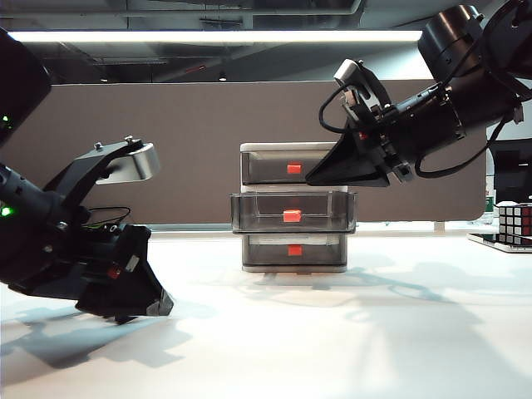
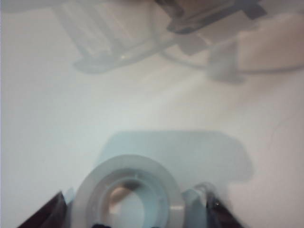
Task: Open the second layer of the drawer on the table, pick up the transparent tape on the table and put it in, and finally close the drawer.
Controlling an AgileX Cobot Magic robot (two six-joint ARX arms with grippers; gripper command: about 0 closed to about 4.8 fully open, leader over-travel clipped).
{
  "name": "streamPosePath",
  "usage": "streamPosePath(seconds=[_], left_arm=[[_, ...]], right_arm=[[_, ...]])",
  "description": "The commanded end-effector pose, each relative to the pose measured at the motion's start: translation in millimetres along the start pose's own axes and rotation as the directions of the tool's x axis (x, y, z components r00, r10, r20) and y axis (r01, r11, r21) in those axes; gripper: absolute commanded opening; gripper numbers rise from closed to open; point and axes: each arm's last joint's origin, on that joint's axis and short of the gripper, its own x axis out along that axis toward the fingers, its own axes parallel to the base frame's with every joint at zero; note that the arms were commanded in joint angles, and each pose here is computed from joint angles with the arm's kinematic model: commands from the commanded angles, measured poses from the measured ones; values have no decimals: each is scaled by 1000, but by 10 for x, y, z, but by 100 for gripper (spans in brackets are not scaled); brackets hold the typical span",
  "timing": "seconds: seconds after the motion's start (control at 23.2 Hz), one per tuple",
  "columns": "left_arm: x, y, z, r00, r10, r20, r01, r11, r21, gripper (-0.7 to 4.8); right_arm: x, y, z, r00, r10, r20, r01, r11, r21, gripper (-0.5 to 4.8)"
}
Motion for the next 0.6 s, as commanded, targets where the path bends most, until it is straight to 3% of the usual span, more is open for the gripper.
streamPosePath(seconds=[0.04,0.43,0.6], left_arm=[[5,-6,-13,1000,-12,-10,12,1000,1,370],[6,-6,-11,1000,-11,-10,11,1000,0,357],[6,-6,-11,1000,-12,-10,12,1000,-3,271]], right_arm=[[-10,12,35,1000,6,13,-6,1000,-16,-5],[-10,12,35,1000,6,13,-6,1000,-16,-5],[-10,12,35,1000,6,13,-6,1000,-15,-5]])
